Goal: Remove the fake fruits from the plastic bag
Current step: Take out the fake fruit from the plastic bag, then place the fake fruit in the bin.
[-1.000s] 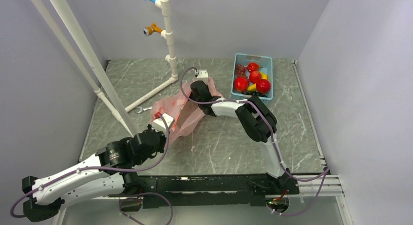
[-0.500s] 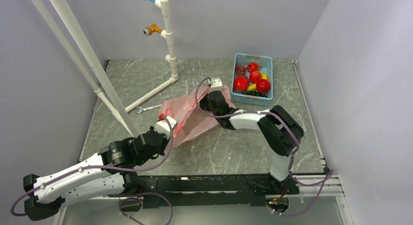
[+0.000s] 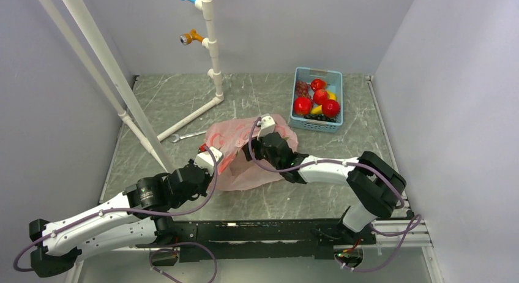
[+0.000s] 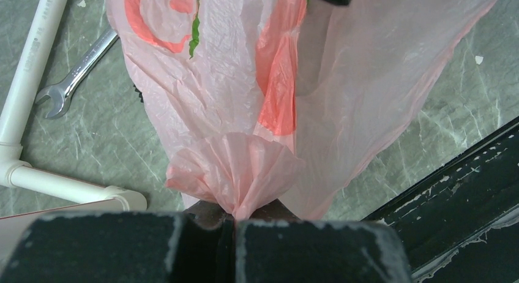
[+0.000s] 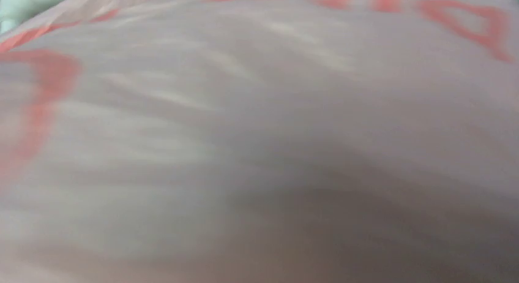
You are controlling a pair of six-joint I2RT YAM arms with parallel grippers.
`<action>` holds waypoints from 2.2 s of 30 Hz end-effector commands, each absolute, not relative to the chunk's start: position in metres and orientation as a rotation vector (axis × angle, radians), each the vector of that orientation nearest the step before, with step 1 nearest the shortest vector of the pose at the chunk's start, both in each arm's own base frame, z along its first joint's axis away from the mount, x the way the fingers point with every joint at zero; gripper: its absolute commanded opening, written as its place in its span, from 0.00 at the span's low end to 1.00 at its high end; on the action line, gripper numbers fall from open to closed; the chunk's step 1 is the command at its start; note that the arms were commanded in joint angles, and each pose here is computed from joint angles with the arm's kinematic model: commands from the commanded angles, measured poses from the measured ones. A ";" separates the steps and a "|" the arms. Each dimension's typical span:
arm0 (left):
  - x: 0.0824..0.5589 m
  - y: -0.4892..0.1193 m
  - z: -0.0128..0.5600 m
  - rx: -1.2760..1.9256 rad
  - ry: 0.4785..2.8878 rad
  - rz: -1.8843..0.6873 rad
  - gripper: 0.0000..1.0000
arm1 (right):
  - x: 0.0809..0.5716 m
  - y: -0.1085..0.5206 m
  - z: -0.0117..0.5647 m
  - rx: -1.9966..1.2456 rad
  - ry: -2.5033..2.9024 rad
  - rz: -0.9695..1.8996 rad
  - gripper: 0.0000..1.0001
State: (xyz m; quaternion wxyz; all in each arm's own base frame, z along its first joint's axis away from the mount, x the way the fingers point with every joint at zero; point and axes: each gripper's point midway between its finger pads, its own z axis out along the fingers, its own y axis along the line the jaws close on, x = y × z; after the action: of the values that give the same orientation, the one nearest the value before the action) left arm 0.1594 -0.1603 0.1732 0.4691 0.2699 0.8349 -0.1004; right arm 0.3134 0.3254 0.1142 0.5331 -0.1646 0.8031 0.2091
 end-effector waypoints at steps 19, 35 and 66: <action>0.166 -0.151 0.194 0.557 2.012 -0.233 0.00 | 0.196 0.351 0.156 -0.588 1.865 0.913 0.21; 0.166 -0.153 0.189 0.573 2.030 -0.216 0.00 | 0.170 0.348 0.271 -0.628 1.653 1.079 0.19; 0.163 -0.153 0.190 0.580 2.026 -0.229 0.00 | 0.444 0.101 0.214 0.320 1.887 0.146 0.20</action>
State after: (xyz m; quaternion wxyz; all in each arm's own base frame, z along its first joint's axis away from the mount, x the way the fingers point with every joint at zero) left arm 0.1609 -0.1509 0.1718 0.4700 0.2550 0.8413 -0.0795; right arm 0.4127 0.1142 0.2159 0.5729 0.0938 0.8132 0.0401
